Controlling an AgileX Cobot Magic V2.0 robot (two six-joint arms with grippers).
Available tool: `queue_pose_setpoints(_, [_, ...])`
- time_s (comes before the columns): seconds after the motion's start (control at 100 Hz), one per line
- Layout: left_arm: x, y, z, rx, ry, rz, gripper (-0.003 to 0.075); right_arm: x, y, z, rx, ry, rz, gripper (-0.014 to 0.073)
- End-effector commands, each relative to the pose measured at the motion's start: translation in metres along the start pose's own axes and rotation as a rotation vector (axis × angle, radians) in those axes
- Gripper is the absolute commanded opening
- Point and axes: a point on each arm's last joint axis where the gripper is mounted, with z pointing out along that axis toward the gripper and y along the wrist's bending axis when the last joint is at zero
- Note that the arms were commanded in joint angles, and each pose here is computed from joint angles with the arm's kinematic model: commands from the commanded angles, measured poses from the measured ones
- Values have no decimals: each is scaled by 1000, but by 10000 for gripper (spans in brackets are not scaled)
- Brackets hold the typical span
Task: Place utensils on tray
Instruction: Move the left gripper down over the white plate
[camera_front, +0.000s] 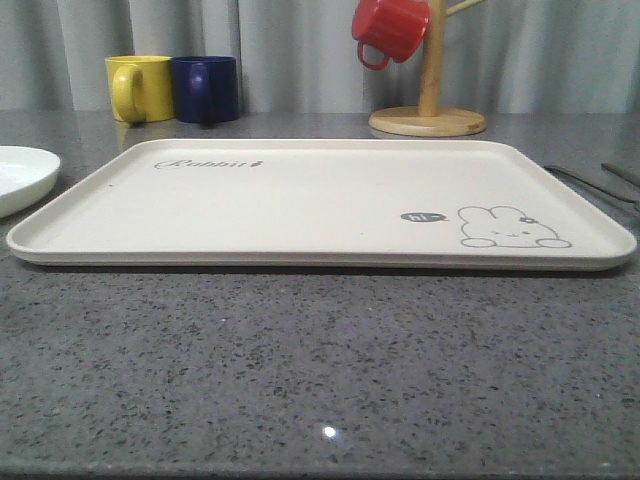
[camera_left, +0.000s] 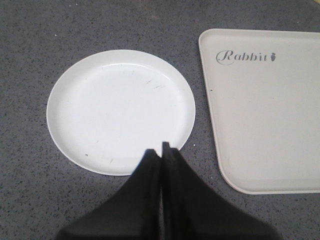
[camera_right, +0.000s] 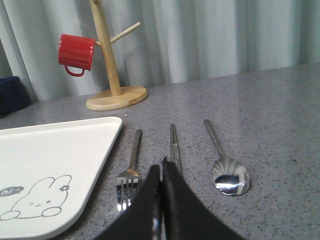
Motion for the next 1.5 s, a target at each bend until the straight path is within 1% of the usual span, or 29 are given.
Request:
queue_pose_setpoints(0.0, [-18,-2,6,12,-47,-13,-17,-15,3,-3,-24,-122,-11,-78])
queue_pose_setpoints(0.1, [-18,-2,19,7,10,-14,-9,-15,3,-3,-24,-122,-11,-78])
queue_pose_setpoints(0.15, [-17,-2,24,6,37,-16,24,-15,3,-3,-24,-122,-11,-78])
queue_pose_setpoints(0.22, [-16,-2,30,4,66,-16,130,-15,3,-3,-24,-122,-11,-78])
queue_pose_setpoints(0.27, [-15,-2,32,3,82,-16,246,-15,3,-3,-24,-122,-11,-78])
queue_pose_setpoints(0.34, [-15,-2,34,2,93,-16,370,-15,3,-3,-24,-122,-11,-78])
queue_pose_setpoints(0.41, [-14,-2,35,1,104,-8,433,-15,3,-3,-24,-122,-11,-78])
queue_pose_setpoints(0.57, [-20,-2,37,-2,114,15,443,-15,3,-3,-24,-122,-11,-78])
queue_pose_setpoints(0.73, [-34,5,51,-48,233,29,443,-15,3,-3,-24,-122,-11,-78])
queue_pose_setpoints(0.78, [-41,10,57,-61,257,46,443,-15,3,-3,-24,-122,-11,-78])
queue_pose_setpoints(0.84, [-49,15,66,-62,273,24,443,-15,3,-3,-24,-122,-11,-78])
queue_pose_setpoints(0.98, [-65,34,92,-57,310,-15,443,-15,3,-3,-24,-122,-11,-78])
queue_pose_setpoints(1.09, [-72,52,114,-20,382,-11,443,-15,3,-3,-24,-122,-11,-78])
queue_pose_setpoints(1.13, [-73,60,122,-13,403,-30,443,-15,3,-3,-24,-122,-11,-78])
queue_pose_setpoints(1.34, [-70,102,152,-48,461,-129,443,-15,3,-3,-24,-122,-11,-78])
queue_pose_setpoints(1.49, [-64,118,165,-49,472,-180,443,-15,3,-3,-24,-122,-11,-78])
